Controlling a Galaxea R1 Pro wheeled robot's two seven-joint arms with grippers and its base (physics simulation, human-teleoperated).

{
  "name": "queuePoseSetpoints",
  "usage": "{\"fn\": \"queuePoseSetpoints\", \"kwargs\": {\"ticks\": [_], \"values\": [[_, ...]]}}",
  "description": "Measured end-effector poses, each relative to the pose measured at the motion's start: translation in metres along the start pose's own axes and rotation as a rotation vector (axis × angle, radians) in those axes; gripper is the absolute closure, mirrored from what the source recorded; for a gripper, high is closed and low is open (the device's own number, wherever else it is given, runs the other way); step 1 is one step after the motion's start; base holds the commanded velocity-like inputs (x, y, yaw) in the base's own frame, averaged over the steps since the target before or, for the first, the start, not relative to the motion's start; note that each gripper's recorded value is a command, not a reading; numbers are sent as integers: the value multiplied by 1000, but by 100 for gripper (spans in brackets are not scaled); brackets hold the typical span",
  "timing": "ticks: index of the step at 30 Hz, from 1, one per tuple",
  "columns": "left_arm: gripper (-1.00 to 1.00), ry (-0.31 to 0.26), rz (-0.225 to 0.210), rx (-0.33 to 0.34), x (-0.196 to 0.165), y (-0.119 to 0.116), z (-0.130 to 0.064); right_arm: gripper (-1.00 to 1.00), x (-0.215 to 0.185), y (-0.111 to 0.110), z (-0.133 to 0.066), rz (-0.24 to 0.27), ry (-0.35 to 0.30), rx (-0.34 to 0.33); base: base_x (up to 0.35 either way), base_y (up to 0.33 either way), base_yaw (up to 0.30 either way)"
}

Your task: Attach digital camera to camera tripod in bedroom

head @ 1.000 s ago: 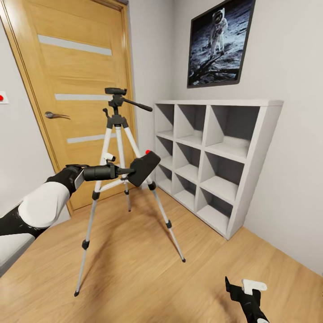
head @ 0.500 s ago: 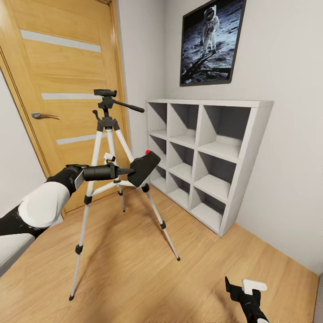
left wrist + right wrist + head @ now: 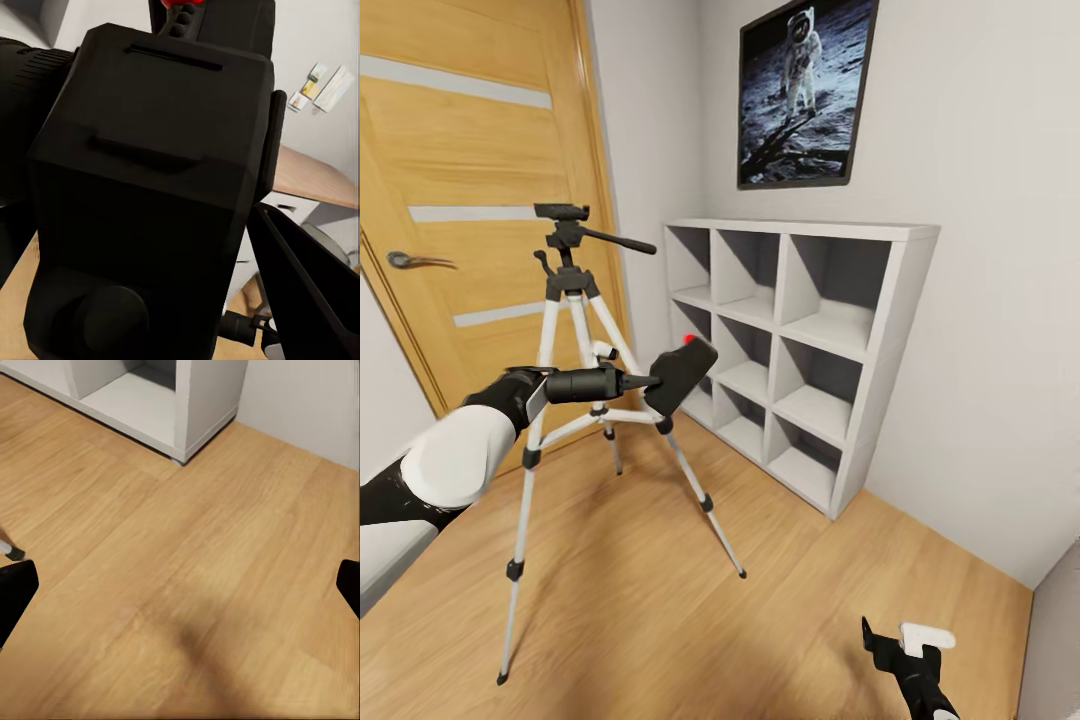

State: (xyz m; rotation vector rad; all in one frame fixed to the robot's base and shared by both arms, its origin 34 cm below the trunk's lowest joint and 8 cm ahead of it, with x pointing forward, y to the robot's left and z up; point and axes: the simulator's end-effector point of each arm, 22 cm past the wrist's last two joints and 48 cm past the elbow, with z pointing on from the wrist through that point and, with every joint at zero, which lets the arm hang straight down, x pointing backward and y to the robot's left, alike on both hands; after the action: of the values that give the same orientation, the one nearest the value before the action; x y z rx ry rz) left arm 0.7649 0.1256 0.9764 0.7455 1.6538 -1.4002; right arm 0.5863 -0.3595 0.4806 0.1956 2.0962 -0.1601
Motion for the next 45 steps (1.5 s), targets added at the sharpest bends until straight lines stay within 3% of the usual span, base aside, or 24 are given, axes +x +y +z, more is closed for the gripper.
{"fn": "queuePoseSetpoints", "kwargs": {"ticks": [15, 30, 45], "values": [[100, 4, -21, -1, -19, 1, 1, -100, -17, -1, -11, -4, 21, 2, -7, 0, -114], [100, 6, -32, -2, -41, -5, 2, -100, -38, -1, -22, -6, 32, 2, -154, 0, -24], [100, 6, -32, -2, -65, -16, 1, -100, -62, -1, -34, -6, 33, 1, -8, 0, 192]]}}
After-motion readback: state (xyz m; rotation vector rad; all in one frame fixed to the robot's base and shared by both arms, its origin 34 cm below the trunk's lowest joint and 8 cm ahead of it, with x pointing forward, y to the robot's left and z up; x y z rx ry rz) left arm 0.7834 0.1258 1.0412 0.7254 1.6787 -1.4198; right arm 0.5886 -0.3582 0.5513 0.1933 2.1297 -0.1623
